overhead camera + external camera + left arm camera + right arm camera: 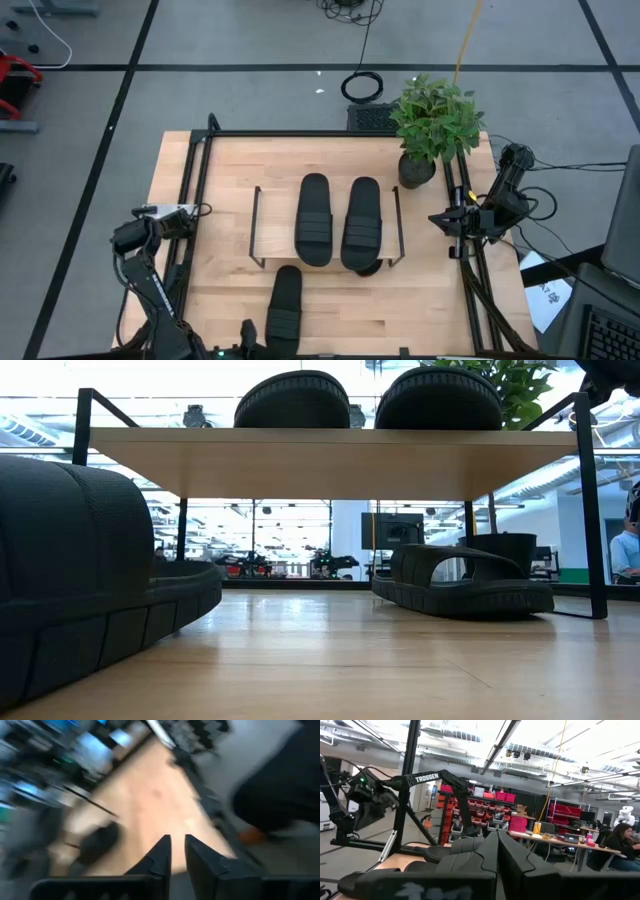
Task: Pick and place slides into the shelf
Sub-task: Put the black slide under the shelf
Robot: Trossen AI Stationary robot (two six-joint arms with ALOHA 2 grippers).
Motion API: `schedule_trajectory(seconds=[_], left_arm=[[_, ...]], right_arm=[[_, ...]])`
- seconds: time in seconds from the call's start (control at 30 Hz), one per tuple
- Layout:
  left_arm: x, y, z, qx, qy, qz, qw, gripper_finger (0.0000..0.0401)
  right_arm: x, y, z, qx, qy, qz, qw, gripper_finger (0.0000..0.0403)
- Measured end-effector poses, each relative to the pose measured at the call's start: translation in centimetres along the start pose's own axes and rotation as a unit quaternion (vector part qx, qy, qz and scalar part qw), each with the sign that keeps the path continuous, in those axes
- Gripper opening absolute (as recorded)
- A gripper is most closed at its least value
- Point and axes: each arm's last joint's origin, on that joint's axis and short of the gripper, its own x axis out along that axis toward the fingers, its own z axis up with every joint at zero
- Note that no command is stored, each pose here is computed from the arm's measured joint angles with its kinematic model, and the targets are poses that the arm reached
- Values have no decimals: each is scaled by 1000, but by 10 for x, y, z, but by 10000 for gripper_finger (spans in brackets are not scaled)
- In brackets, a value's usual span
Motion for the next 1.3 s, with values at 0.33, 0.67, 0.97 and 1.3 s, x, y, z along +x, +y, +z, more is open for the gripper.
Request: schedule_trajectory(seconds=[0.33,0.67,0.97,1.3], left_arm=[[29,-1,-26,-53,131,-81,987,161],[46,-3,-36,-34,159,-62,985,243],[57,-11,-47,11,177,-52,983,261],[64,-11,-50,3,180,-33,983,255]], right_arm=[[0,0,0,-4,0,1,1000,0],[0,0,0,0,1,1,1000,0],[0,0,0,-1,1,1,1000,0],[0,0,0,-1,1,1,1000,0]])
